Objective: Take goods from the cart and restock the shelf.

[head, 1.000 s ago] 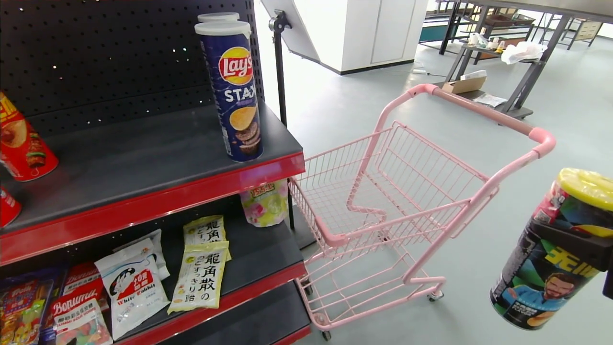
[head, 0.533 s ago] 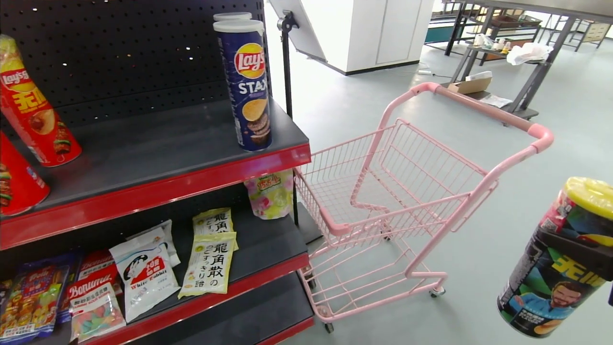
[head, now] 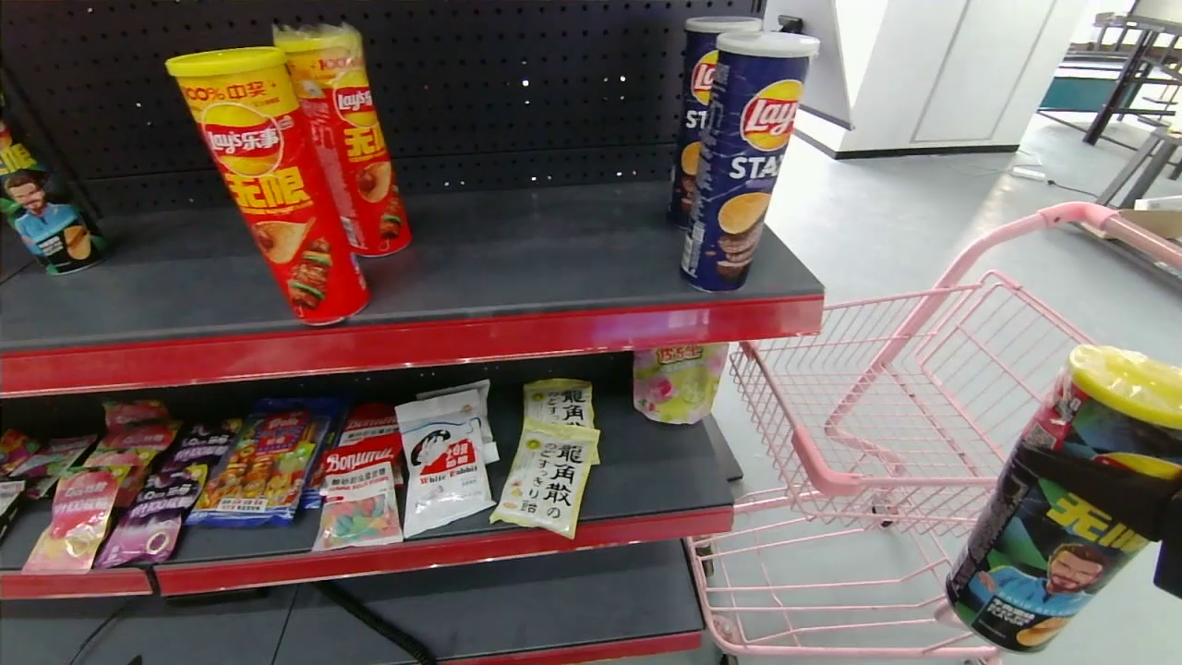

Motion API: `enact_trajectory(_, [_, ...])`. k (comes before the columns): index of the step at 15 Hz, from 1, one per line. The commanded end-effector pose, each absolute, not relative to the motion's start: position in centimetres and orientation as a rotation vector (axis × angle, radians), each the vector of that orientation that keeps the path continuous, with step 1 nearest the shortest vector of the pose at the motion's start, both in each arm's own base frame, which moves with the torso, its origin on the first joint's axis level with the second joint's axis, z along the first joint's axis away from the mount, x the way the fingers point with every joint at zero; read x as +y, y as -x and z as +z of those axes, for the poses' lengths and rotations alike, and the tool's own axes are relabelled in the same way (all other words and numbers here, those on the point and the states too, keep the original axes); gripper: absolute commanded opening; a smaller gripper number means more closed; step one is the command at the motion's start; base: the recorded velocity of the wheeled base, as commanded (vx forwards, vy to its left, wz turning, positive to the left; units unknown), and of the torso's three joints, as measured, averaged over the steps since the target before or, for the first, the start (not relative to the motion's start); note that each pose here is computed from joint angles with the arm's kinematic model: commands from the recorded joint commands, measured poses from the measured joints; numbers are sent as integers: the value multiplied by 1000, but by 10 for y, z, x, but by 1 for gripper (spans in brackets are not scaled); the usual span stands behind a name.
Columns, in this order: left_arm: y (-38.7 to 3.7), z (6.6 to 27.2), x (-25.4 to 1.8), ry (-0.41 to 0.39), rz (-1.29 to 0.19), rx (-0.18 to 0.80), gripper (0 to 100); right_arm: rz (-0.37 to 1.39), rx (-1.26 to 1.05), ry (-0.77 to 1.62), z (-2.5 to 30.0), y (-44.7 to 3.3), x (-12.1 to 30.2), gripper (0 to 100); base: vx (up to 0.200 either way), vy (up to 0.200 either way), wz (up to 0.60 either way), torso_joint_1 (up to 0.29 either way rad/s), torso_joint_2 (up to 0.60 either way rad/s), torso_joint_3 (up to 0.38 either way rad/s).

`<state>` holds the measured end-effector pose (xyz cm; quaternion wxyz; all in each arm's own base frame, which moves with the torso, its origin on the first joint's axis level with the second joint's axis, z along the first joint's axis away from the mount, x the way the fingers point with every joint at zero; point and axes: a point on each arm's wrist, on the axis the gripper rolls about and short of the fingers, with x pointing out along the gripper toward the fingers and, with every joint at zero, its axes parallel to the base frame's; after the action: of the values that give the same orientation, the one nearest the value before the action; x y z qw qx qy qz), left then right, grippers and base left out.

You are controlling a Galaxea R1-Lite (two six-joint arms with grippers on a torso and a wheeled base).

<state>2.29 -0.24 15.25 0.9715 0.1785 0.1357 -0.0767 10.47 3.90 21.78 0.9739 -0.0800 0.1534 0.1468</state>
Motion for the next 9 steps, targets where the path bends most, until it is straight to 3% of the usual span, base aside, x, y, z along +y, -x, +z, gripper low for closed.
enact_trajectory(1, [-23,153,-2,-360,-155,272,100,295,316,164,217,-107,40,0,0,0,0,110,-286,-163])
enact_trajectory(9, [-23,154,-2,-360,-154,267,100,301,314,172,219,-111,42,0,0,0,0,214,-535,-321])
